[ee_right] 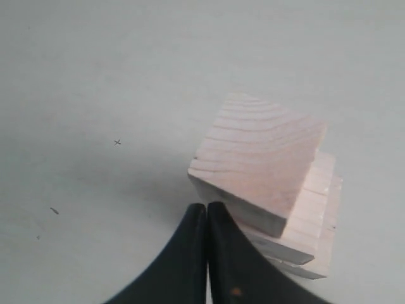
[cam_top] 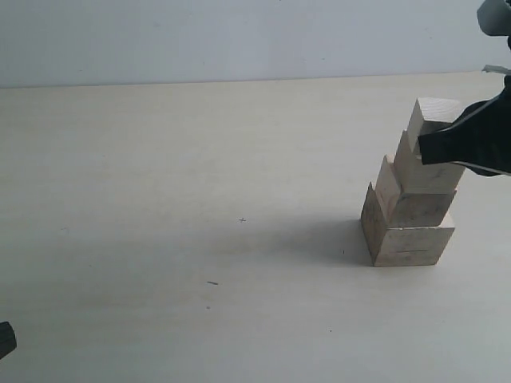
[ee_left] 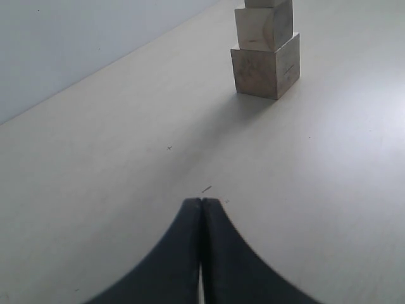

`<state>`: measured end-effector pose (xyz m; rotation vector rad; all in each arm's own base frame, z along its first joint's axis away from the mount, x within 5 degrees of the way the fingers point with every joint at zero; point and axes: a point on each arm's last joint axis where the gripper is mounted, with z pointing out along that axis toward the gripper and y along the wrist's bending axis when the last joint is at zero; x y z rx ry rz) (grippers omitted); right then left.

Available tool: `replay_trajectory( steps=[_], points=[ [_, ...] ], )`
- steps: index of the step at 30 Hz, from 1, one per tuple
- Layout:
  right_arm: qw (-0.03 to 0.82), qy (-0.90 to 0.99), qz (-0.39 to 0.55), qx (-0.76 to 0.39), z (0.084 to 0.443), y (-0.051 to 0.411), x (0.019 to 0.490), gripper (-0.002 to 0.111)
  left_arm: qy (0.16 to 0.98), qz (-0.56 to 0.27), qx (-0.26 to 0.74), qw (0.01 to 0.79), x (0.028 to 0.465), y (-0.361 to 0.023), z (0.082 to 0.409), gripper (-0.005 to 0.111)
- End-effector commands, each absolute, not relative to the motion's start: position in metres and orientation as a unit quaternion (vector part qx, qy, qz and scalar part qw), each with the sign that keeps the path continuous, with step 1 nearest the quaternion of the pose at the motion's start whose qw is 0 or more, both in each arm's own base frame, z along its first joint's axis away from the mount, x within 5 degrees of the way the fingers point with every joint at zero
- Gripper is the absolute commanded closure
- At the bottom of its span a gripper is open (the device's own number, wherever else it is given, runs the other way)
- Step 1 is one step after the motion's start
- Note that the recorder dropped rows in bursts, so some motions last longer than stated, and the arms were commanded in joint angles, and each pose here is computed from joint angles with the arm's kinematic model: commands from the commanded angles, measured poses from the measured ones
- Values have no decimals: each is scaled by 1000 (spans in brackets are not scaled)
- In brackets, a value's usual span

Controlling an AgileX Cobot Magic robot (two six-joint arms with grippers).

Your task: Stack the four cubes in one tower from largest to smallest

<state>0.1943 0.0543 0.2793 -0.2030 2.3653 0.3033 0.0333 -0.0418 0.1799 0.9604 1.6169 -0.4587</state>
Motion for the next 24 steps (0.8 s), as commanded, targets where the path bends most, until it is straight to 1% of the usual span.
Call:
replay_trajectory(
  steps=[1,6,9,11,13,17,18,21,23,24],
  points=[
    [366,917,136,-87,287,55,182,108,686,-198,404,572,33,-42,181,107],
    [394,898,162,-107,305,55,160,108,686,-198,404,572,33,-42,181,107],
    [418,886,163,-115,318,53,150,103,686,-198,404,572,33,-42,181,107],
    [424,884,155,-126,327,52,145,97,686,-198,404,572,33,-42,181,107],
    [428,883,143,-132,334,50,144,88,686,-198,404,572,33,-42,181,107],
    [437,887,116,-95,342,44,151,67,686,-198,404,572,33,-42,181,107],
    [435,890,105,-84,341,42,154,60,686,-198,404,572,33,-42,181,107],
    [419,902,88,-52,336,39,165,46,686,-198,404,572,33,-42,181,107],
    [405,909,91,-36,330,40,173,41,686,-198,404,572,33,-42,181,107],
    [397,913,91,-34,327,41,177,41,686,-198,404,572,33,-42,181,107]
  ],
)
